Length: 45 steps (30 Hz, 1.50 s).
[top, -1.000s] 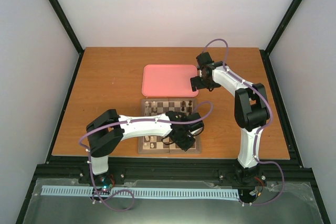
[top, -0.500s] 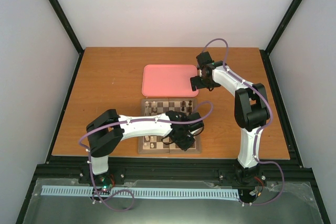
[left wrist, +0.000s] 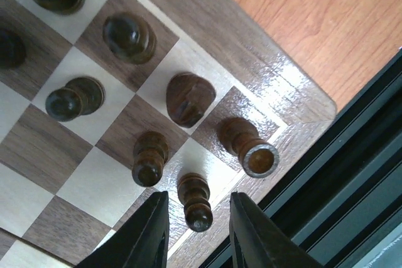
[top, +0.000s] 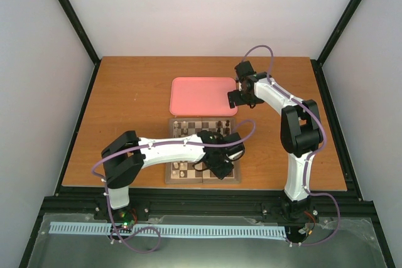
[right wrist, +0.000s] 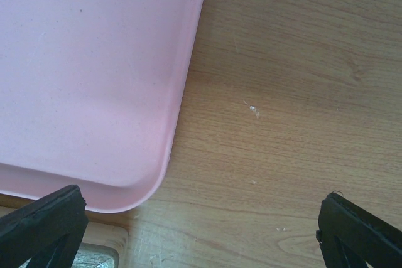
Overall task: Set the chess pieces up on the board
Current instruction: Place the chess piece on the chessboard, then reset both arms
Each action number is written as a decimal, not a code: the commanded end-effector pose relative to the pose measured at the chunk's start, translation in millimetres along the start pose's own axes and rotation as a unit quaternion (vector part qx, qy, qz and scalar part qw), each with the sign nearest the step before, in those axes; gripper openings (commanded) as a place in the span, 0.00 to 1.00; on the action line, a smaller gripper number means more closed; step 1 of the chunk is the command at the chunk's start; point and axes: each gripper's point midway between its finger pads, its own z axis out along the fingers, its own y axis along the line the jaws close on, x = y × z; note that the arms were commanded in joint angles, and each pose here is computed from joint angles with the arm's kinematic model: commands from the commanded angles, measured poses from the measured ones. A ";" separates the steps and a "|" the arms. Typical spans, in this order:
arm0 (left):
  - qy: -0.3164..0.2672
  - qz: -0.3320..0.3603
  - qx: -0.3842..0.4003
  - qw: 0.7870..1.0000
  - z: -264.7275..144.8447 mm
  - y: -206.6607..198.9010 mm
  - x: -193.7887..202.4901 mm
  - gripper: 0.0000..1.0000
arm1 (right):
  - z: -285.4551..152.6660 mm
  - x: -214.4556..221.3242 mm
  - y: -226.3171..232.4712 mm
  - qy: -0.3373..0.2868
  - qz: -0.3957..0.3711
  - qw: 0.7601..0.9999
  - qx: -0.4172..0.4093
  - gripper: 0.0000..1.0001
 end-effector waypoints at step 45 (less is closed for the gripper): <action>-0.275 -0.289 -0.102 0.911 -277.7 267.5 -57.5 1.00 | -96.1 -27.4 1.0 -0.067 0.045 0.996 -0.025 1.00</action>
